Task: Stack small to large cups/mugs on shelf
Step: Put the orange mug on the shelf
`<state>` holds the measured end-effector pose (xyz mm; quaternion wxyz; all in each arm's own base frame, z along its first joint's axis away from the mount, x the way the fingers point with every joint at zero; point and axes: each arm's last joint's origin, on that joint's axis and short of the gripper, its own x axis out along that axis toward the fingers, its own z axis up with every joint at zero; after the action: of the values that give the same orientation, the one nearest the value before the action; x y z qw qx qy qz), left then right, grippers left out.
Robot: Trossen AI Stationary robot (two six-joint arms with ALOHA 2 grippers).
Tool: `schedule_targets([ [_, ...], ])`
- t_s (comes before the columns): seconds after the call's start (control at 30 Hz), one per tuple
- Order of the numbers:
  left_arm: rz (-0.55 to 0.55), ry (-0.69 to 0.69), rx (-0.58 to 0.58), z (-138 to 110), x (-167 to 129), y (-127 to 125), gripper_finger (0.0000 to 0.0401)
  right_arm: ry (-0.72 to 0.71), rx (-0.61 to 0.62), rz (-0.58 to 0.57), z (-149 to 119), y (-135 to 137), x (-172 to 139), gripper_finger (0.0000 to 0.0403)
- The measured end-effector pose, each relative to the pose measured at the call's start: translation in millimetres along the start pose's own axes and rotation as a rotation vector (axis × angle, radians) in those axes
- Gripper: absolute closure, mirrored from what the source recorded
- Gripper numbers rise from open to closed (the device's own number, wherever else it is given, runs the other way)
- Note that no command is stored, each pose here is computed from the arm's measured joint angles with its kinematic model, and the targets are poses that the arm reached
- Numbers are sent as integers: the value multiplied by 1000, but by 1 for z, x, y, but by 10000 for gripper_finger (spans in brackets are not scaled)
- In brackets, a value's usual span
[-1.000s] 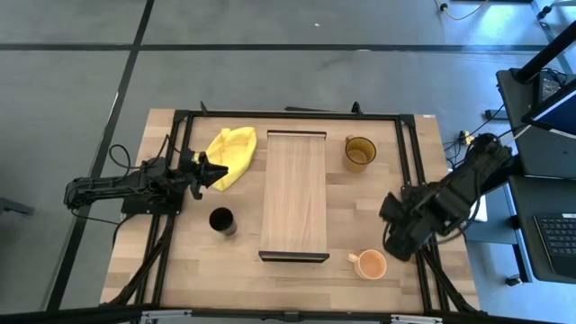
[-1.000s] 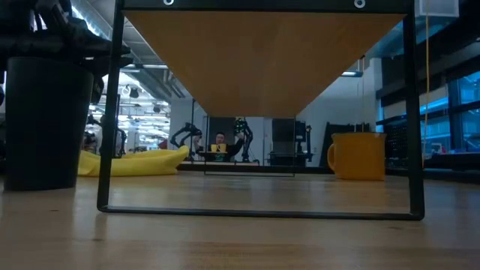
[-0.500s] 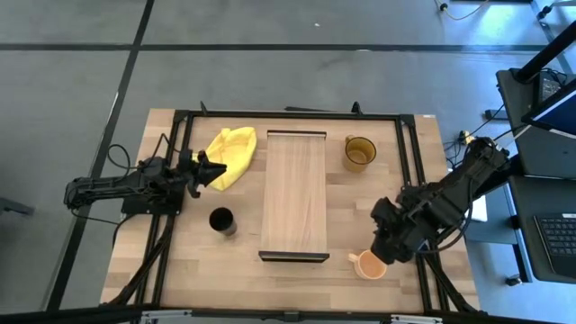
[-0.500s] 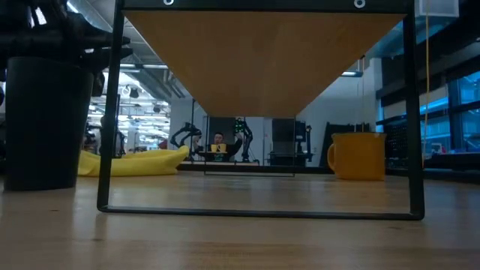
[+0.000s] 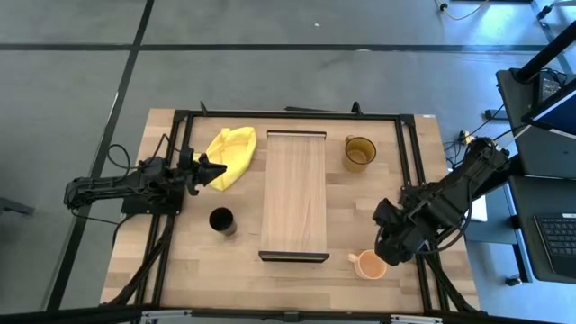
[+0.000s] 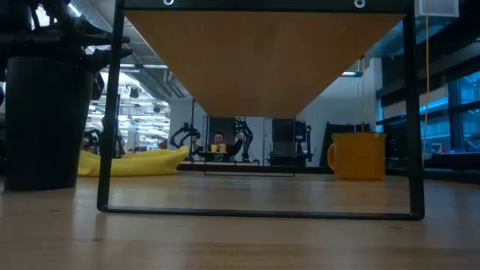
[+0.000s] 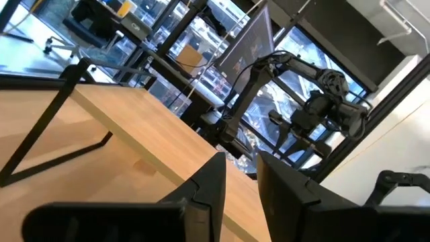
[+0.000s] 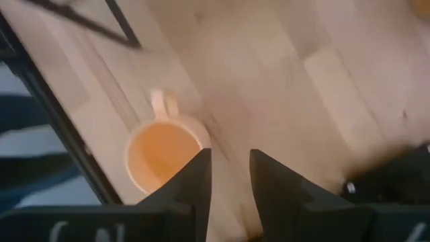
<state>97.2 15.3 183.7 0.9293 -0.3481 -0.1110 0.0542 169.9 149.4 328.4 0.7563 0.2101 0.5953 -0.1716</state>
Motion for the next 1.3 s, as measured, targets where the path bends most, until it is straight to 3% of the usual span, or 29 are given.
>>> schedule_targets([
  [0.67, -16, 50, -1, 0, 0, -2, 322, -19, -1, -23, 0, -1, 2, 299],
  [0.87, -25, 48, 86, 13, -2, -13, 336, -3, -13, -55, -1, -4, 3, 299],
  [1.3, 16, 104, 108, 14, -3, -15, 339, -17, -38, -44, 19, -9, 6, 299],
])
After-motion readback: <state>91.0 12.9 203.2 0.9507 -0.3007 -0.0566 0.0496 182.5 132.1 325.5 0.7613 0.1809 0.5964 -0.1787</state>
